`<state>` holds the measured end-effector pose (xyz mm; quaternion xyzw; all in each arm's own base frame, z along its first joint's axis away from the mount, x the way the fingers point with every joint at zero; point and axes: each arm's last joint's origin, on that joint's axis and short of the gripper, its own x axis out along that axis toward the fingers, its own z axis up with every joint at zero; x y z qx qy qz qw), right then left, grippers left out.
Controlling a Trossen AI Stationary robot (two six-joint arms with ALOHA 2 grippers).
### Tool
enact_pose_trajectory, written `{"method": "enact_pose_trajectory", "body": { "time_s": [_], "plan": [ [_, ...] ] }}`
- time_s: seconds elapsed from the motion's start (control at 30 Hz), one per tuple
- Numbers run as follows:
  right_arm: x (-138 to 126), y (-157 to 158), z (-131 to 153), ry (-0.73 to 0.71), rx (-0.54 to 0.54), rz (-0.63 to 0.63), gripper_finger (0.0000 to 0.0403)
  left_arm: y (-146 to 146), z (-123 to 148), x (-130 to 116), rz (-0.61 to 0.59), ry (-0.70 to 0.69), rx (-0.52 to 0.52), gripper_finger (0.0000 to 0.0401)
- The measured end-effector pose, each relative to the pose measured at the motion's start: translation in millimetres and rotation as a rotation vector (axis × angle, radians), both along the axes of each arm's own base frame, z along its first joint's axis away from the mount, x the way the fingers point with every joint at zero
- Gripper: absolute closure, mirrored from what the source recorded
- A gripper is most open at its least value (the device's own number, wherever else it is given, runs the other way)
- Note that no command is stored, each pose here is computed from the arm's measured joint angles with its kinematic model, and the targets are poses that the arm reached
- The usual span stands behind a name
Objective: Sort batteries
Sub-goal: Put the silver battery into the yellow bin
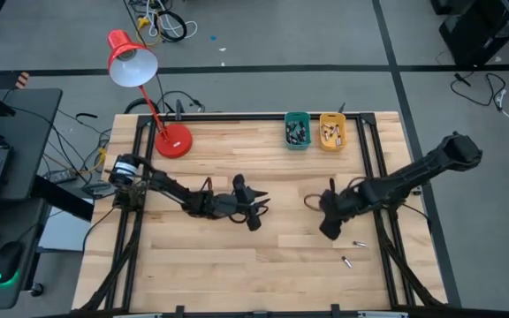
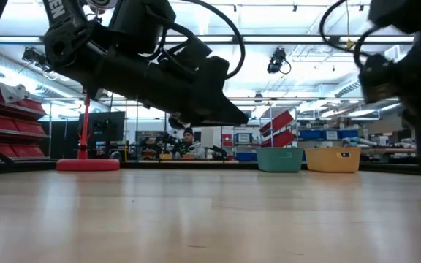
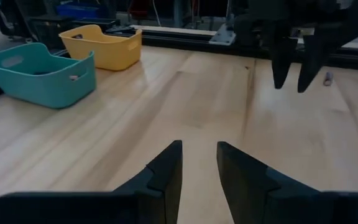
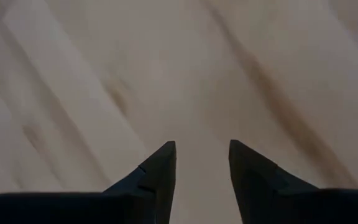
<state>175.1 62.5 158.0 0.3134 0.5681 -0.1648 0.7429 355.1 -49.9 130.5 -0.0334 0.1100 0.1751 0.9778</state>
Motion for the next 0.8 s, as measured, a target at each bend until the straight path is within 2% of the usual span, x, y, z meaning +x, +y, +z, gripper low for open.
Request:
{"method": "enact_pose_trajectory", "body": {
  "time_s": [0.2,0.27,0.5,0.8],
  "plan": [
    [-1.2,31.1,17.9,0.14,-0.072,-0.002,0.029,-4.8,3.7,0.2,-0.004,-0.054,-0.047,0.0286],
    [-5.4,41.2,17.6,0.205,-0.091,0.042,0.0294,-5.0,5.4,0.6,-0.002,-0.077,-0.061,0.0286],
    [-21.2,75.7,-5.7,0.392,-0.067,0.265,0.0291,-8.1,9.9,2.1,-0.094,-0.12,-0.089,0.0286],
    [-32.7,90.6,-21.7,0.496,-0.11,0.32,0.0283,-9.8,9.5,1.8,-0.098,-0.117,-0.09,0.0286]
  ]
}}
